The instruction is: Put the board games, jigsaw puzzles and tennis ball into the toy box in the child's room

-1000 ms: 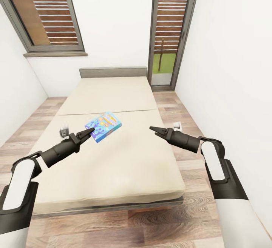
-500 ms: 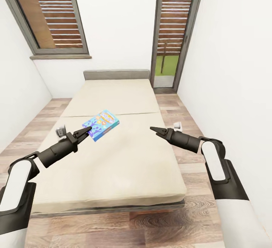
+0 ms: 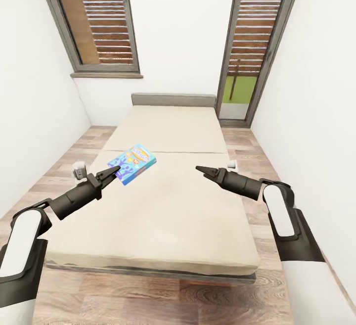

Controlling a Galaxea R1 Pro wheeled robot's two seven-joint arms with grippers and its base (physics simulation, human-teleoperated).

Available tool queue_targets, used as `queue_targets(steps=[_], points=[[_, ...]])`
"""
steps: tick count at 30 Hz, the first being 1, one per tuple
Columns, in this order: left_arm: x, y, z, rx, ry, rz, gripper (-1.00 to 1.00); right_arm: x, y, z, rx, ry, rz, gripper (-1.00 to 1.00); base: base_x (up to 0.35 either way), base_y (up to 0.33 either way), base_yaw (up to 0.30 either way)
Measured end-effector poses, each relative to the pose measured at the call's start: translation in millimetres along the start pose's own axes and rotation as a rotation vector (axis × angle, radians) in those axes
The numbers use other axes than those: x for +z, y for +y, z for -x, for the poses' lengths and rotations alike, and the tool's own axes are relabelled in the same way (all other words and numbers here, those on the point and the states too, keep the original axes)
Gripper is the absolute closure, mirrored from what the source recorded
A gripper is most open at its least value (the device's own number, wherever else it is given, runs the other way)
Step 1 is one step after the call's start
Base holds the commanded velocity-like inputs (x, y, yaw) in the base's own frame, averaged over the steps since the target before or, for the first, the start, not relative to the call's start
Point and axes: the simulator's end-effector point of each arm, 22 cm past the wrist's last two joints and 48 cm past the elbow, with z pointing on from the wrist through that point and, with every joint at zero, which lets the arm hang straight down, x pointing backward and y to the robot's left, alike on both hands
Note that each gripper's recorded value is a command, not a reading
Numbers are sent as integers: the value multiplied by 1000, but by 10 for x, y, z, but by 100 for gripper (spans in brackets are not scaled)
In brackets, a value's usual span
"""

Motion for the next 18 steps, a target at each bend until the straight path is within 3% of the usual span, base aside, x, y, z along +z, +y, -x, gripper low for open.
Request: queue_targets(steps=[18], points=[[-20, -288, 97, 6, 2, 0, 100, -45, 276, 158, -7, -1, 3, -100, 0, 0, 280]])
